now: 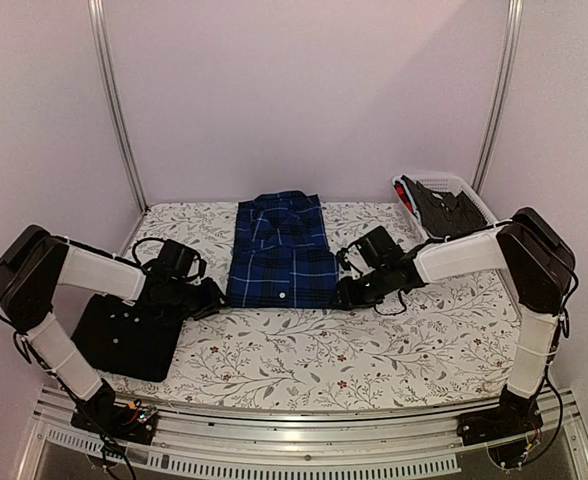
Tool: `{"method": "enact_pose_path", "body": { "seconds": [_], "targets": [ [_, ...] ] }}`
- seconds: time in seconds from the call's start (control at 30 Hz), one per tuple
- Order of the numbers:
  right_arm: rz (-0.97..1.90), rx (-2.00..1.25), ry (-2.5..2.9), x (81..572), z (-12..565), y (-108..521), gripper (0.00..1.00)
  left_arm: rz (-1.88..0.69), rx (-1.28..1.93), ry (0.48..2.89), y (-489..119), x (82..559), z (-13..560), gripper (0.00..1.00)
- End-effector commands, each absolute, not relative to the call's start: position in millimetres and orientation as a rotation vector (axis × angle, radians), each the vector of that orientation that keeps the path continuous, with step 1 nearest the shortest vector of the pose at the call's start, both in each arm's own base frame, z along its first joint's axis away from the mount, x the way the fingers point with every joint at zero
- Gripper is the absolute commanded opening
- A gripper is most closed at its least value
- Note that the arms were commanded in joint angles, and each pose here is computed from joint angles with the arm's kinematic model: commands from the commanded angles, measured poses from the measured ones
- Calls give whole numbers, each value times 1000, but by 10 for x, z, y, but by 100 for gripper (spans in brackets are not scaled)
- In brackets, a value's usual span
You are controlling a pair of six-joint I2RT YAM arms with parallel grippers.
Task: Fold and stack the long sleeve shirts
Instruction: Pick up the 2/3-rectangle-folded shirt from the center of the board.
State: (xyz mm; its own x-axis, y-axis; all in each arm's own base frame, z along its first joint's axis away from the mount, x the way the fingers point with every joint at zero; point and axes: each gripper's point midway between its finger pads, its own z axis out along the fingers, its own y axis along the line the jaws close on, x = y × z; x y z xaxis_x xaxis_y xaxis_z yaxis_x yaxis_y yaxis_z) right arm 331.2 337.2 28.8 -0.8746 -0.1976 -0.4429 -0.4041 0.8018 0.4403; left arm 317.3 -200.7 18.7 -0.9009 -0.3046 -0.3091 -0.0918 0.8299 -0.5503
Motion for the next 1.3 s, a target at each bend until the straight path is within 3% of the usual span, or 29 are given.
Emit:
{"method": "enact_pose_path", "body": {
  "seconds": [0.0,0.5,0.87,0.97,1.13,1.2,1.27],
  "targets": [
    [670,-416,2626,3219,324,3145,37,-699,-240,2608,-1991,3161,231,37],
    [674,-440,2634,3198,162,3166,36,-598,-176,2608,-2053,3292,157,35],
    [670,-454,2608,3336,135,3283,31,-636,-163,2617,-2130,3306,105,24],
    [672,-466,2605,3364,129,3331,26,-662,-160,2617,-2167,3308,124,16],
    [649,-473,2607,3366,130,3319,8,-710,-147,2615,-2236,3284,183,0],
    [641,-472,2608,3360,153,3302,0,-718,-132,2621,-2263,3261,218,0],
    [630,-478,2616,3321,165,3269,0,-713,-110,2648,-2283,3187,237,0]
  ]
}}
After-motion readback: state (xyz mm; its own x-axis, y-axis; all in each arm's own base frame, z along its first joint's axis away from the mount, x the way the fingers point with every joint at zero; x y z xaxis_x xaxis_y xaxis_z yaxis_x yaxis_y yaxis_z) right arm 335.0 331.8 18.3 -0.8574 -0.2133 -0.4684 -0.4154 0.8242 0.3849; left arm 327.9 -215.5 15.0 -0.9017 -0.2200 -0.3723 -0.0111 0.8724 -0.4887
